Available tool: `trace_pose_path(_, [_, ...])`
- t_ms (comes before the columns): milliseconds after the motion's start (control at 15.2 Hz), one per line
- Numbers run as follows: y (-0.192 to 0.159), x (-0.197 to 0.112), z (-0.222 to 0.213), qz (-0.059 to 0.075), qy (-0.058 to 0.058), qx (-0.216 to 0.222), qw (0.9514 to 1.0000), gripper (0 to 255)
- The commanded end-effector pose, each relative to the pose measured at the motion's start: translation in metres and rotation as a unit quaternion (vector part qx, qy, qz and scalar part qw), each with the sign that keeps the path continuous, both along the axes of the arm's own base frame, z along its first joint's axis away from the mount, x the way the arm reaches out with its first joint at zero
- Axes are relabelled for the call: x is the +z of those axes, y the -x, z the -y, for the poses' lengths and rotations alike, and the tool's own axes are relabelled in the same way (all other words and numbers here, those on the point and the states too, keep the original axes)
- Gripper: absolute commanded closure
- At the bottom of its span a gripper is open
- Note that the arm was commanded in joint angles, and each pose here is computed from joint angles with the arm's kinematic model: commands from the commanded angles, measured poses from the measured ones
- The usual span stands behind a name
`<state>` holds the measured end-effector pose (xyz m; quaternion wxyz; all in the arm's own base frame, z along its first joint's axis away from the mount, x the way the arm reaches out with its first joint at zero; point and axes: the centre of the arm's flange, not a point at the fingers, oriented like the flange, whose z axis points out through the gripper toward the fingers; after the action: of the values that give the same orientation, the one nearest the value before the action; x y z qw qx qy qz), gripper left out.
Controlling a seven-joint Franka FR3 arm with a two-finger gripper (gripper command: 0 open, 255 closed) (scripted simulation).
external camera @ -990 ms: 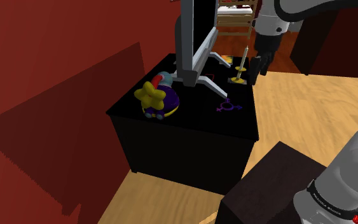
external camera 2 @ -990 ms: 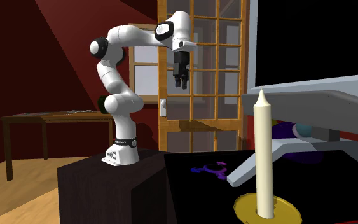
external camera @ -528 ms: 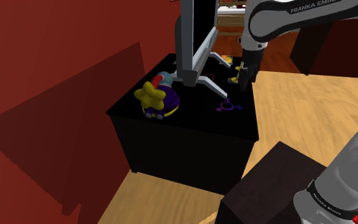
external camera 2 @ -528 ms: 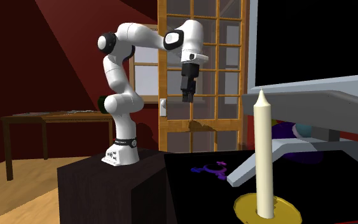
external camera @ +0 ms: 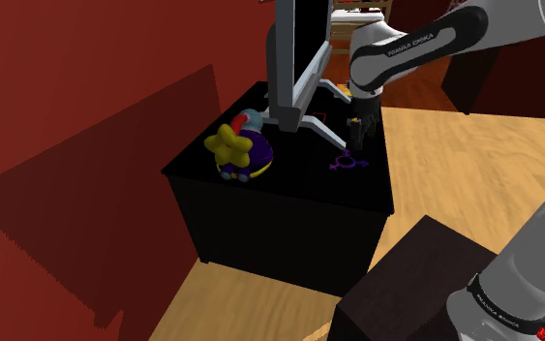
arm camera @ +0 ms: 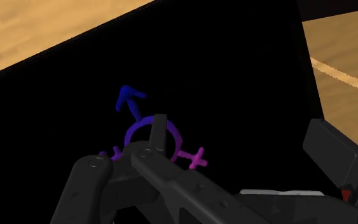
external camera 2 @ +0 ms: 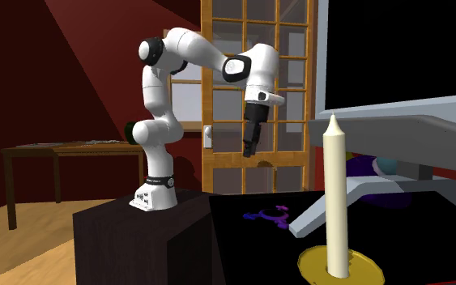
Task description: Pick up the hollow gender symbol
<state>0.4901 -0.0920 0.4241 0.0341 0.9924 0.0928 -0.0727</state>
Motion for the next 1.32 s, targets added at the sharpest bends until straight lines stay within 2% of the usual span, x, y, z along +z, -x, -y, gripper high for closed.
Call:
trace_pose_path(0, [-0.016,-0.019,0.011,-0.010,0.002,0.005,0.9999,0])
trace_pose_path(594, [-0.083,-0.115,0.057,-0.055,0.012,0.024,0.9981,0])
trace_pose_path(1122, [-0.085,-0.158,0.058,-0.056,0.012,0.025,0.9980,0])
trace_pose_path(1254, [-0.085,-0.158,0.058,-0.056,0.012,0.025,0.9980,0])
